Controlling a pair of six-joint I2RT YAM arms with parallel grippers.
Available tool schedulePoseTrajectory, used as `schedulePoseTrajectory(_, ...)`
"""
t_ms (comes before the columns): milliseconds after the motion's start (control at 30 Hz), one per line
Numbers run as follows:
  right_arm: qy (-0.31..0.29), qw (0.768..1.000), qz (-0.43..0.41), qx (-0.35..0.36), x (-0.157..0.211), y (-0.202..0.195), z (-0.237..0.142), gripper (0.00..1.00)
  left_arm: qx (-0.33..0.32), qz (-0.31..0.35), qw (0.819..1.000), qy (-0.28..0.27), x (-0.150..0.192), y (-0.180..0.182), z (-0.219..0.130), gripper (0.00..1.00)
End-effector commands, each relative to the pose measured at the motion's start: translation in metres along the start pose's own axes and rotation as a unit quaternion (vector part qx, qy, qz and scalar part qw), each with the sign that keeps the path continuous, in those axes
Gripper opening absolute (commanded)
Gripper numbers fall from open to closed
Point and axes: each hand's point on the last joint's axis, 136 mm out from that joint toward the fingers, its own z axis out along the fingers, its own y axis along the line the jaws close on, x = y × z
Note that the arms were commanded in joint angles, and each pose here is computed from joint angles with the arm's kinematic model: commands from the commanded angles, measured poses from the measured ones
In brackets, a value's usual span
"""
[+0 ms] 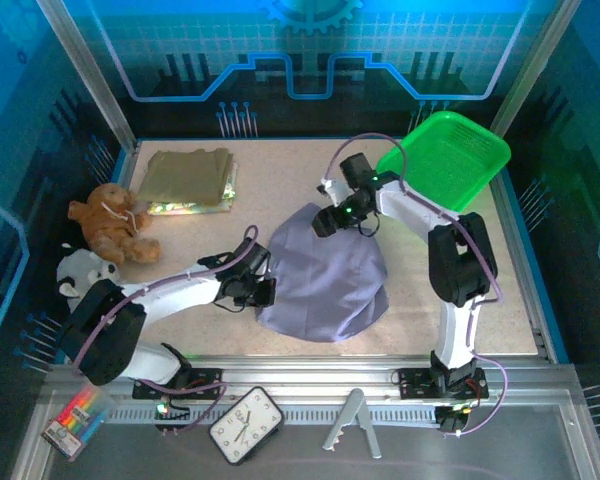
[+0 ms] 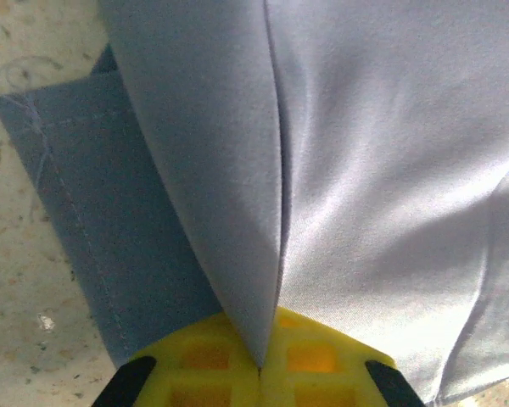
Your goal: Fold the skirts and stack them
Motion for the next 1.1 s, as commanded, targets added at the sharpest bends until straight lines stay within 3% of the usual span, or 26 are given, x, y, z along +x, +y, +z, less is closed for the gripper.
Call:
schedulePoseTrajectory(0,0.044,0.997,-0.06,-0.026,0.006,0.013,0.016,0.66,-0.015,0.021,0.999,-0.026,-0.003,0.005,-0.01,0.0)
schedulePoseTrajectory(67,0.051,0.995,-0.061,-0.057,0.005,0.022,0.018,0.57,-0.024,0.027,0.999,-0.035,-0.003,0.009,-0.016,0.0)
schedulePoseTrajectory(133,0.036,0.996,-0.068,-0.042,-0.006,0.02,0.013,0.21,-0.034,0.028,0.998,-0.052,-0.011,0.013,-0.026,0.0)
schedulePoseTrajectory(200,-0.007,0.997,-0.071,-0.006,-0.027,0.01,-0.004,0.0,-0.04,0.01,0.996,-0.076,-0.027,0.019,-0.042,0.0)
schedulePoseTrajectory(267,-0.06,0.996,-0.069,0.006,-0.056,0.007,-0.035,0.0,-0.054,-0.017,0.99,-0.13,-0.065,0.027,-0.071,0.0)
schedulePoseTrajectory(367,-0.138,0.985,-0.099,0.025,-0.098,0.008,-0.082,0.0,-0.067,-0.045,0.965,-0.249,-0.145,0.034,-0.136,0.0)
schedulePoseTrajectory(500,-0.226,0.958,-0.153,0.087,-0.159,0.007,-0.145,0.0,-0.073,0.016,0.924,-0.376,-0.249,0.005,-0.234,0.0)
schedulePoseTrajectory(600,-0.291,0.931,-0.176,0.136,-0.195,0.011,-0.204,0.0,-0.088,0.092,0.903,-0.41,-0.294,-0.027,-0.292,0.0)
schedulePoseTrajectory(700,-0.316,0.91,-0.211,0.164,-0.195,0.018,-0.224,0.0,-0.117,0.138,0.896,-0.405,-0.303,-0.035,-0.305,0.0)
schedulePoseTrajectory(767,-0.315,0.909,-0.224,0.157,-0.176,0.022,-0.213,0.06,-0.131,0.145,0.899,-0.391,-0.293,-0.028,-0.295,0.0)
schedulePoseTrajectory(800,-0.3,0.916,-0.226,0.141,-0.155,0.022,-0.187,0.14,-0.134,0.145,0.905,-0.377,-0.283,-0.021,-0.283,0.0)
schedulePoseTrajectory(833,-0.293,0.92,-0.224,0.135,-0.135,0.024,-0.17,0.33,-0.132,0.143,0.912,-0.362,-0.271,-0.016,-0.268,0.0)
schedulePoseTrajectory(867,-0.288,0.923,-0.215,0.134,-0.118,0.023,-0.156,0.62,-0.128,0.141,0.919,-0.345,-0.259,-0.012,-0.25,0.0)
schedulePoseTrajectory(933,-0.288,0.931,-0.16,0.154,-0.08,0.016,-0.136,0.99,-0.124,0.146,0.934,-0.302,-0.224,-0.005,-0.203,0.0)
schedulePoseTrajectory(1067,-0.306,0.942,-0.018,0.139,-0.025,0.001,-0.135,1.0,-0.145,0.151,0.953,-0.219,-0.158,0.01,-0.118,0.0)
